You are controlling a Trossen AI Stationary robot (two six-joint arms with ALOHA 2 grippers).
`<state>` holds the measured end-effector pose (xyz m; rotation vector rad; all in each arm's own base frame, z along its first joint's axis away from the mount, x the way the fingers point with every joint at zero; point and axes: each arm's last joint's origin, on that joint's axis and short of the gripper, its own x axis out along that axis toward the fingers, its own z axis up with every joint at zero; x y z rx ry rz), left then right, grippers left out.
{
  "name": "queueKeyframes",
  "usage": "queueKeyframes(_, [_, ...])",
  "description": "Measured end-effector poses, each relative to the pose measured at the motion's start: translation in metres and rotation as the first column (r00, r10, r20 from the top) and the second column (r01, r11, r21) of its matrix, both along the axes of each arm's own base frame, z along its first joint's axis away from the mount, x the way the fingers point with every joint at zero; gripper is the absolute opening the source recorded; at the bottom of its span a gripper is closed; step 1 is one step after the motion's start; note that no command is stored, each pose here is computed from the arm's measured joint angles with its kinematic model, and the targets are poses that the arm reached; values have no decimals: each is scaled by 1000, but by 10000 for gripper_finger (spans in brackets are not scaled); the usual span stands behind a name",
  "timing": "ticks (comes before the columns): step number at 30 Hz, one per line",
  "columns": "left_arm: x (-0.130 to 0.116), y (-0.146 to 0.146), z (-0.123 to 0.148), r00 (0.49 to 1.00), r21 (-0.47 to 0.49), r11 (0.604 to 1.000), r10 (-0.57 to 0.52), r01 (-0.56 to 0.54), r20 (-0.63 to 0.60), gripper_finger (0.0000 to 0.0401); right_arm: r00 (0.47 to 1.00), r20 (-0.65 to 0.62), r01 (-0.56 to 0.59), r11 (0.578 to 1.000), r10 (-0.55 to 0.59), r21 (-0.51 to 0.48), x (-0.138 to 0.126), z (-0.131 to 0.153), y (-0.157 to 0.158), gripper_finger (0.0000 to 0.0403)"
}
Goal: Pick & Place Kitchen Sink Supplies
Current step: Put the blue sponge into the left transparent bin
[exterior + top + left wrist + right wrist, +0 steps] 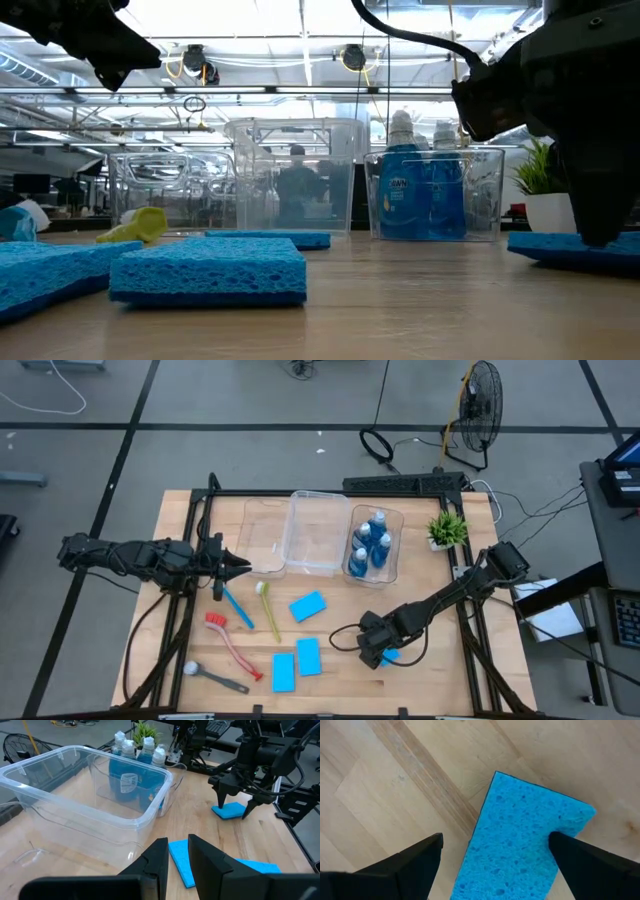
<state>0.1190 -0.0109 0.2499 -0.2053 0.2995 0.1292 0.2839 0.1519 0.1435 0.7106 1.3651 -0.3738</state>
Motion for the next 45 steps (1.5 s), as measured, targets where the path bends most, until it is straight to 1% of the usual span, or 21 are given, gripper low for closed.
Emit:
queueKeyframes(3, [0, 0, 0, 1000, 0, 1000, 0, 0, 1, 77, 1000, -3, -1, 1000, 1, -1, 0, 0, 0, 361])
queueKeyframes(6, [0, 0, 0, 1000, 0, 1000, 0, 0, 1, 77, 999, -27, 32, 999, -33, -10, -2, -1, -1, 355])
queueKeyframes(10, [0, 0, 0, 1000, 0, 1000, 0, 0, 0, 77, 997, -62, 43, 998, -46, -35, -5, -2, -4, 325])
queueKeyframes(14, [0, 0, 0, 1000, 0, 1000, 0, 0, 0, 77, 995, -78, 65, 997, -68, -41, -7, -3, -4, 274])
queueKeyframes(22, [0, 0, 0, 1000, -1, 1000, 0, 0, 1, 77, 994, -82, 66, 997, -69, -36, -7, -3, -4, 156])
queueKeyframes(25, [0, 0, 0, 1000, -1, 1000, 0, 0, 0, 77, 995, -81, 56, 998, -59, -36, -7, -3, -4, 116])
queueKeyframes(31, [0, 0, 0, 1000, -1, 1000, 0, 0, 0, 77, 997, -75, 29, 999, -31, -27, -6, -3, -4, 47])
queueKeyframes(34, [0, 0, 0, 1000, -1, 1000, 0, 0, 0, 77, 998, -56, 1, 1000, -1, 7, -5, 1, -2, 13])
queueKeyframes(36, [0, 0, 0, 1000, -1, 1000, 0, 0, 0, 77, 999, -32, -8, 1000, 9, 23, -5, 4, -2, 3])
queueKeyframes(41, [0, 0, 0, 1000, -1, 1000, 1, -1, 1, 77, 1000, 8, -12, 999, 12, 34, -7, 18, -4, 0])
queueKeyframes(45, [0, 0, 0, 1000, -5, 1000, 2, -2, 2, 77, 1000, 23, -16, 999, 15, 40, -8, 22, -4, 0])
